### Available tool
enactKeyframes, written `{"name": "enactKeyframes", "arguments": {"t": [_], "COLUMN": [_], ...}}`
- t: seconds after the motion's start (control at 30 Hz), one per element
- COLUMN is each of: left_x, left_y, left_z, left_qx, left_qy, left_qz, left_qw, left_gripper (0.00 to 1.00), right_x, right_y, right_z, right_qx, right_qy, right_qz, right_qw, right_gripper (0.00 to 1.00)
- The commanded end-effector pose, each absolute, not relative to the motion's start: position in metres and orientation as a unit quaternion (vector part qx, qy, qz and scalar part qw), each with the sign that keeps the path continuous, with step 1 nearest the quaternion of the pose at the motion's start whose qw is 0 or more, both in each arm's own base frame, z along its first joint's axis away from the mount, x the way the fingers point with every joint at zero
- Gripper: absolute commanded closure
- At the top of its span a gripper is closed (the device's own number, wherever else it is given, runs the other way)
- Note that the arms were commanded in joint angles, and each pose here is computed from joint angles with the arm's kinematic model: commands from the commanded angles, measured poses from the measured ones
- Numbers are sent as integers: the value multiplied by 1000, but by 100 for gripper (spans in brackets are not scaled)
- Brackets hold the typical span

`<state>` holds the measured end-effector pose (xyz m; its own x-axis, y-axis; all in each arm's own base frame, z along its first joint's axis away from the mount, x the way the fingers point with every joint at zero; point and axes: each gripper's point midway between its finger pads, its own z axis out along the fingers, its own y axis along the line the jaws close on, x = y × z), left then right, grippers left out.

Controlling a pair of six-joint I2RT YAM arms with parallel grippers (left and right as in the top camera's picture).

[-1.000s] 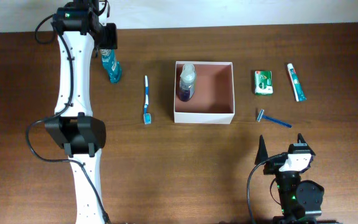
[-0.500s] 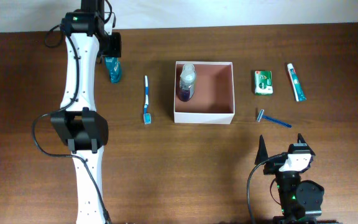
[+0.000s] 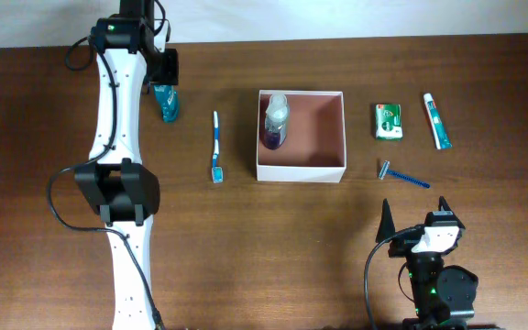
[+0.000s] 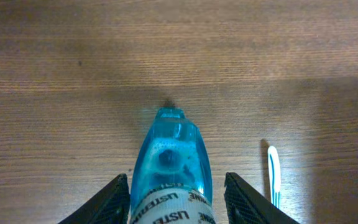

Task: Pack container
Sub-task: 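Move the left gripper to the Listerine bottle and grasp it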

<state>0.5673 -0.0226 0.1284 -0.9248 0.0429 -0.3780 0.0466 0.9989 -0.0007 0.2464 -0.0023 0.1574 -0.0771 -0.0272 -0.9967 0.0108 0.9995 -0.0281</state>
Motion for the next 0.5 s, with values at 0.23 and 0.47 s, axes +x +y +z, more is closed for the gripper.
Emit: {"name": "enactKeyframes", "arguments": {"t": [0.23, 0.47], "left_x": [565, 564], "left_y": [-19, -17], "left_z": [125, 127], "left_qx": [28, 28], "left_qy": [982, 982], "left_qz": [6, 11], "left_qw": [185, 185], "left_gripper": [66, 78], "right_x": [246, 246], "right_y": [-4, -4], "right_z": [156, 156], "right_qx": [-3, -3], "right_qy": [734, 734], "right_qz": [-15, -15], "right_qw": [679, 679], "right_gripper": [2, 1]}}
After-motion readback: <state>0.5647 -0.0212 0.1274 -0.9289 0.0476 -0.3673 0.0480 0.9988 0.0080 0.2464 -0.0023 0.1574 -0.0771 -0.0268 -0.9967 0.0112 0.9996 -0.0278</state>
